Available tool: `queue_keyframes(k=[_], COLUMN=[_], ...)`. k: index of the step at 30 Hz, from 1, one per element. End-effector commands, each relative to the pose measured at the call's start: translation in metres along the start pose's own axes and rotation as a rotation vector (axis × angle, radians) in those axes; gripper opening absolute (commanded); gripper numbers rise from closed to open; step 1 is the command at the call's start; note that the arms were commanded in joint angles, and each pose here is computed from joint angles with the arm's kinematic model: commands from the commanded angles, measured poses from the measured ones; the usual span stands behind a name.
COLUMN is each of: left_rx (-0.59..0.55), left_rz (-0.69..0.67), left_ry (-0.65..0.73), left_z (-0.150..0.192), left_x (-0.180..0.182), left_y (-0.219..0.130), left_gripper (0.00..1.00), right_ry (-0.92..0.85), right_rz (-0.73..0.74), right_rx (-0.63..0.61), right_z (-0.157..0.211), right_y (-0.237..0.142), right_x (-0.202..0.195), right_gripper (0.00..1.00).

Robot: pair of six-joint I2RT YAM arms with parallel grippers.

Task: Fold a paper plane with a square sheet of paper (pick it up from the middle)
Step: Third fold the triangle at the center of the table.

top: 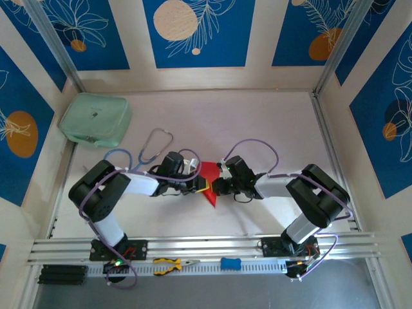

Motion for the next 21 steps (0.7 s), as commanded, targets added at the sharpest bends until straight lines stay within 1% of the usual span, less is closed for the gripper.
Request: queue_keyframes(k=[1, 8, 16, 21], left_rx=[-0.015, -0.039, -0.032, -0.031], left_rz=[-0.004, -0.044, -0.061, -0.098], left_ry=[0.010, 0.038, 0.010, 0.002], left_z=[0.002, 0.004, 0.002, 0.003], left_x=[0.002, 0.004, 0.014, 0.024], left_y=[0.001, -0.007, 0.000, 0.002], left_gripper=[0.00, 0.05, 0.05, 0.04], right_ry=[0.040, 0.041, 0.043, 0.043], right_rz=[0.061, 0.061, 0.058, 0.054], right_rx=[0.093, 0.092, 0.092, 0.093], right_z=[0.026, 0.026, 0.026, 0.026], right_y=[0.003, 0.003, 0.005, 0.005], right_x=[-0.017, -0.017, -0.017, -0.016], right_gripper=[0.00, 0.00, 0.00, 0.00])
Point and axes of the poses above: each hand's point on the last joint's axis, 136 mm out from that joint toward the fingers, its own y axis out along the fingers, its own x axis along the line the jaws close on, z = x × y, the point moved 5 cm from there along -y, back along the fingers, and after that the axes turned 10 degrees about -y, right-handed, at the moved point
